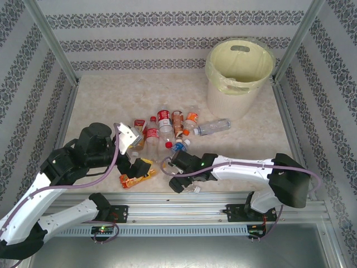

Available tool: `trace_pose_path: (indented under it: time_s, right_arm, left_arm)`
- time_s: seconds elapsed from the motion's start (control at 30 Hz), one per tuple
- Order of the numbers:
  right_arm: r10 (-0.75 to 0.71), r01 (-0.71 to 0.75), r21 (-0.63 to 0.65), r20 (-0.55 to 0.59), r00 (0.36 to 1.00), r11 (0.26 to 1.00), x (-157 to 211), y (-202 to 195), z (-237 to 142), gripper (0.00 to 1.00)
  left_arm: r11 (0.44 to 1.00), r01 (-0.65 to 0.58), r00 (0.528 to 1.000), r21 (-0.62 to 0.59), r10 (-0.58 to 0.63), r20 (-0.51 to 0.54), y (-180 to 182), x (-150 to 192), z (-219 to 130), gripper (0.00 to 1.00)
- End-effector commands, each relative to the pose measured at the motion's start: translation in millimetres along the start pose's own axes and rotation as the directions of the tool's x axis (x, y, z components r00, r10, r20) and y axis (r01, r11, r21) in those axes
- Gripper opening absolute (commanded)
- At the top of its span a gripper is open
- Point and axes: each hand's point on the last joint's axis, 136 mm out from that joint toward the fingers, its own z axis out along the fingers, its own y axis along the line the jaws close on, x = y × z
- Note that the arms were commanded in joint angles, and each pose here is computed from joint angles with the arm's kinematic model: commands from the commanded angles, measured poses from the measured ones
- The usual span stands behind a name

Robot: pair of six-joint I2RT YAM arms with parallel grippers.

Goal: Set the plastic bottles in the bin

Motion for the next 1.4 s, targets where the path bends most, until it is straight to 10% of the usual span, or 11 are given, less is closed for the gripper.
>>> trace_pose_path:
  time_s: [0.0, 1.37]
  right_arm:
    - [-0.007, 0.009, 0.067, -0.029, 1.000, 0.998, 13, -8, 8, 0.91]
    - [0.046, -0.063, 0.150, 0.114, 0.992, 0.987, 6, -33, -11, 0.56]
  left_arm:
    - [1.000, 0.015, 0.995, 0.009, -0.016, 0.096, 0, -2, 0, 1.00]
    - [0.993, 0.090, 0.987, -0.071, -0.080, 0.140, 20, 61, 16, 1.00]
